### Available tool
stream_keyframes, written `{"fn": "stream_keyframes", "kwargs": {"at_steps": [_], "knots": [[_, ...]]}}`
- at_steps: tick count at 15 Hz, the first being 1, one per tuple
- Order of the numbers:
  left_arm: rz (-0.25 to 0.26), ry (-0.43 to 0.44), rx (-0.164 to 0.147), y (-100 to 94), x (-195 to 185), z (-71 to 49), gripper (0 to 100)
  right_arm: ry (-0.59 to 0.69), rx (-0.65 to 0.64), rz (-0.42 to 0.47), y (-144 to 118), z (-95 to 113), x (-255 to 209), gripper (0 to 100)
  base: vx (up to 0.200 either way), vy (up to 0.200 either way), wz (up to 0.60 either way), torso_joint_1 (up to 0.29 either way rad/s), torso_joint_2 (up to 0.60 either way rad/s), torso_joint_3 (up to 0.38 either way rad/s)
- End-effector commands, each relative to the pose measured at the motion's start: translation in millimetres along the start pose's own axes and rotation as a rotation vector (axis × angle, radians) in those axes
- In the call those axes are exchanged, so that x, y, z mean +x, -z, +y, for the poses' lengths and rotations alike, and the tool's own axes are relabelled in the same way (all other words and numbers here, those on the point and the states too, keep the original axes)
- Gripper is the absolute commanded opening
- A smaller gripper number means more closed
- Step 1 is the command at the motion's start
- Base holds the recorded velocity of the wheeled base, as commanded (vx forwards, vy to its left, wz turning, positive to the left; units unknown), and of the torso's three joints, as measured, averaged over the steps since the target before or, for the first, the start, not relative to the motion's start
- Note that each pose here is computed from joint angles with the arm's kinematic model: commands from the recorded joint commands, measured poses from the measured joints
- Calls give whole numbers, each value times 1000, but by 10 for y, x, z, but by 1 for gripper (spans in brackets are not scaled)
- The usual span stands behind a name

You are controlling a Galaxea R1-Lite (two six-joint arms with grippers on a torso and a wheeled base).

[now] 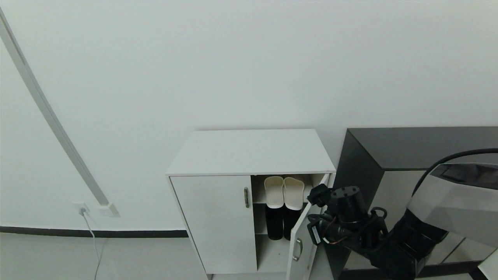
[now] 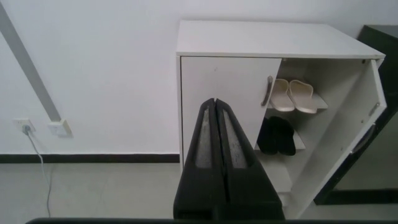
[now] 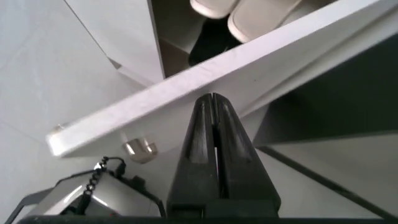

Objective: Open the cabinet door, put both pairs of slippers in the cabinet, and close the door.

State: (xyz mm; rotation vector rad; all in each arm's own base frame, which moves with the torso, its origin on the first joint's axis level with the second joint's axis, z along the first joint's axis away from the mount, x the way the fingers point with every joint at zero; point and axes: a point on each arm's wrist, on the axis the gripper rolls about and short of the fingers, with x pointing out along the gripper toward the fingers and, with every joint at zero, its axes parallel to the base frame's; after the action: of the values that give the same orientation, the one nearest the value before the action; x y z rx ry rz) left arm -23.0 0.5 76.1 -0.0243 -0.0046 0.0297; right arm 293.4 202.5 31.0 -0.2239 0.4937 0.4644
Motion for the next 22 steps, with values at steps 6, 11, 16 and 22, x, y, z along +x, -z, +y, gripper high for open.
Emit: {"fn": "stream_keyframes", "kwargs": {"at_steps": [6, 11, 16, 22], "knots": [[1, -1, 0, 0, 1, 0, 0, 3, 33, -44, -17, 75, 557, 0, 0, 0, 0, 0, 0, 0], [1, -1, 0, 0, 1, 0, 0, 19, 55, -109, -88, 8, 943, 0, 0, 0, 0, 0, 0, 0], [1, -1, 0, 0, 1, 0, 0, 20, 75, -158, -145, -130, 1179, 0, 0, 0, 0, 0, 0, 0], [1, -1, 0, 0, 1, 0, 0, 44, 88, -176, -167, -246, 1294, 0, 0, 0, 0, 0, 0, 0]]}}
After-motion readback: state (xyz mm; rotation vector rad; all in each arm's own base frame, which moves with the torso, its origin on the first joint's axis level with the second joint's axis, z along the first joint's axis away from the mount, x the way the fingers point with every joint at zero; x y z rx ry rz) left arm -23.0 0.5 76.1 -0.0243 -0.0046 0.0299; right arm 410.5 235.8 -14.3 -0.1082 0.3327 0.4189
